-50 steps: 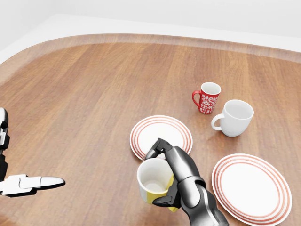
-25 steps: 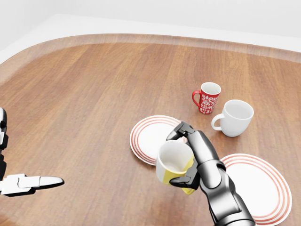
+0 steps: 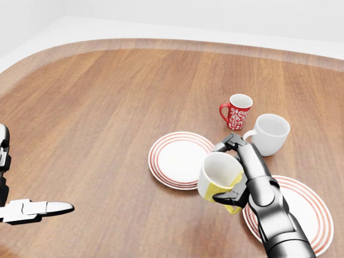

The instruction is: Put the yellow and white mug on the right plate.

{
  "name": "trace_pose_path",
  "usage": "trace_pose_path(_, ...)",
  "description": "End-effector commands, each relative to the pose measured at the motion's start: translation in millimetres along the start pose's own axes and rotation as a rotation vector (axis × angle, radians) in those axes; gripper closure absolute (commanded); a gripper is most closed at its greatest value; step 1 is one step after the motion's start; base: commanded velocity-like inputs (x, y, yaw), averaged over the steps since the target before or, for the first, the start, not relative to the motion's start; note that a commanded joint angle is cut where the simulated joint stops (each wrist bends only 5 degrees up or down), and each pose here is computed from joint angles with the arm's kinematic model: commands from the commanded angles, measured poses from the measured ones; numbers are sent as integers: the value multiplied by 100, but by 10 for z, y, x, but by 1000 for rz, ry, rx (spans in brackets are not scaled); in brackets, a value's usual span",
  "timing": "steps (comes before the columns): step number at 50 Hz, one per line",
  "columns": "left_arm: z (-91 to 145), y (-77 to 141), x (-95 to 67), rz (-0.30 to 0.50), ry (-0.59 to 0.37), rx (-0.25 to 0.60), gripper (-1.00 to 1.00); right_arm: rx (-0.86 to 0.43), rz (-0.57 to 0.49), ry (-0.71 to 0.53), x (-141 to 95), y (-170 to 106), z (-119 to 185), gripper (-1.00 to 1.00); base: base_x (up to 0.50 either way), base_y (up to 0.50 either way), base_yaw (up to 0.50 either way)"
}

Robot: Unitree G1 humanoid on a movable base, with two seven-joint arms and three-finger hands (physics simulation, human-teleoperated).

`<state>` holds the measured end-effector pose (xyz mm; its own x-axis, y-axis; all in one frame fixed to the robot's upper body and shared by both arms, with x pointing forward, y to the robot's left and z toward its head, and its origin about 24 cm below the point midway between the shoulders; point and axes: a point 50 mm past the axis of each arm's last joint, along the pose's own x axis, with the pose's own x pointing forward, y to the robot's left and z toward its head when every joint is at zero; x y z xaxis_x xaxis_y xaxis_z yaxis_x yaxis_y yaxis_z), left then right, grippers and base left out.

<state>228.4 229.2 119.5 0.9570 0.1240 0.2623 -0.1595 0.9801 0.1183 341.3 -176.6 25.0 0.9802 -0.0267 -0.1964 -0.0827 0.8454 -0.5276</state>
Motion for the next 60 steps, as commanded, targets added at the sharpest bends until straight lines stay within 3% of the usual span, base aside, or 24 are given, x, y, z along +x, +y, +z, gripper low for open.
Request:
trace_pose_path(1, -24, -11, 2, -2, 10, -1, -100, -23, -41, 15, 21, -135, -83, 100, 0, 0, 0)
trace_pose_path(60, -64, -42, 5, -8, 28, 1, -100, 9, -245, 237, -26, -972, -541, 100, 0, 0, 0)
